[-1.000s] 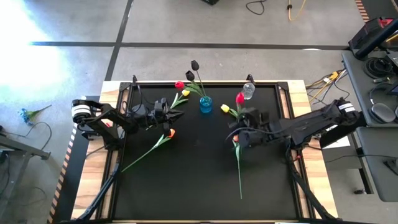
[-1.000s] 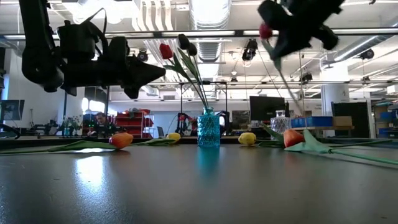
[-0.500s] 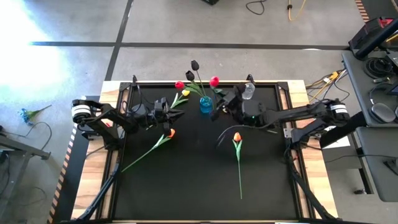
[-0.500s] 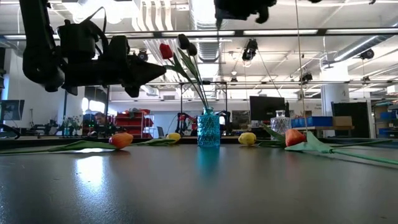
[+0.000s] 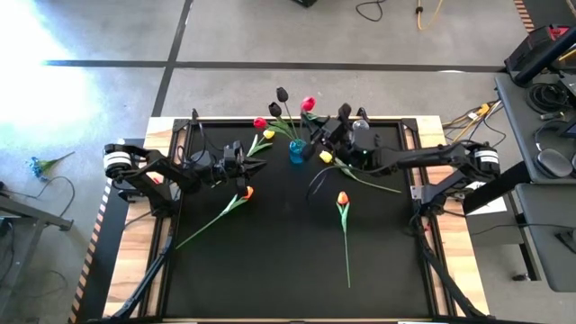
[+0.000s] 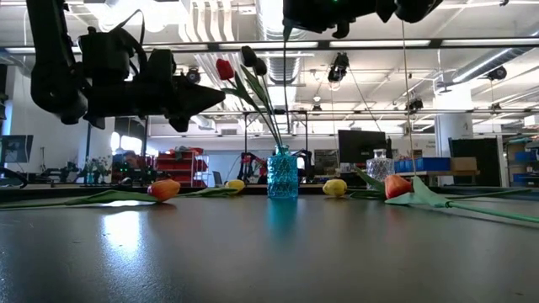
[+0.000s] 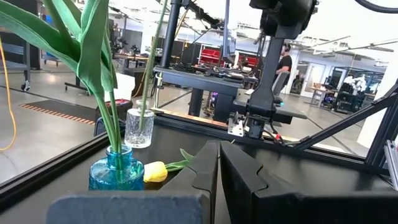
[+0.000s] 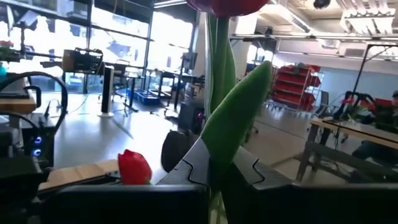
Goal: Sort flowers into vase by color
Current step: Put the red flower into the transparent blue vase
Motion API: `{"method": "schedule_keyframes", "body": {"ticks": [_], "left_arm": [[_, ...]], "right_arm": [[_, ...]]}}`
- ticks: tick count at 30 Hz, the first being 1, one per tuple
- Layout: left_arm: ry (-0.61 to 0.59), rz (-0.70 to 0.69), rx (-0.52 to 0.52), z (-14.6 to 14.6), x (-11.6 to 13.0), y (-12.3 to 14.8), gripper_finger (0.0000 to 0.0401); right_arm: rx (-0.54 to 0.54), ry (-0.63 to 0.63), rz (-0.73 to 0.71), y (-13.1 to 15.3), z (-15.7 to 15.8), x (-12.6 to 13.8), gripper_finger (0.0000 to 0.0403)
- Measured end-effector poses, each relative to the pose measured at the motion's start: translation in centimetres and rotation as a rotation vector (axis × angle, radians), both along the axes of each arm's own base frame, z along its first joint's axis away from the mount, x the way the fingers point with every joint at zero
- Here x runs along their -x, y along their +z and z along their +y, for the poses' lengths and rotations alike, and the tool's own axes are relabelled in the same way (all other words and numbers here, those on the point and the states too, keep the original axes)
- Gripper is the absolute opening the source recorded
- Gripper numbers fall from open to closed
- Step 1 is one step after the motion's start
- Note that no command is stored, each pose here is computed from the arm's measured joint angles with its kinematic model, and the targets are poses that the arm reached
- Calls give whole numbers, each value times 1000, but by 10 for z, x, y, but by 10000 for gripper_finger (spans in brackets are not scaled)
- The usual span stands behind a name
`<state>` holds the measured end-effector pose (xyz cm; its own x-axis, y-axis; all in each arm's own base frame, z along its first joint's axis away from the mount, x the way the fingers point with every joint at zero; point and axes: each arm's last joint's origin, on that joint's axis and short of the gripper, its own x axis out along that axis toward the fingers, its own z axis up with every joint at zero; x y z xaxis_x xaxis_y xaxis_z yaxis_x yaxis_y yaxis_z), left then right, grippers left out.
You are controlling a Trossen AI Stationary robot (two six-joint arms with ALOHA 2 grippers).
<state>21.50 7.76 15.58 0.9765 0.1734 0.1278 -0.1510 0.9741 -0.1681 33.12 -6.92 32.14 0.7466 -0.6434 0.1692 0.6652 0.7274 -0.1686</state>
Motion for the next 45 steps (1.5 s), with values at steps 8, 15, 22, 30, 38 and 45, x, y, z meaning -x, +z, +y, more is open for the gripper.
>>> {"method": "schedule_keyframes", "body": {"ticks": [8,15,22,30,38,45], "left_arm": [[0,0,0,0,0,0,4],[1,1,-3,0,0,0,4],[1,4,-2,0,0,0,4],[1,5,-2,0,0,0,4],[1,10,0,0,0,-1,4],[3,10,0,1,0,-1,4]], "right_arm": [[-8,22,-16,-9,-17,-5,12],[-4,2,-3,-18,-26,-10,12],[-13,5,-7,-20,-26,-11,12],[-36,5,-2,-28,-27,-15,12],[-45,0,20,-42,-29,-23,12],[-58,-48,54,-57,-32,-29,12]]}}
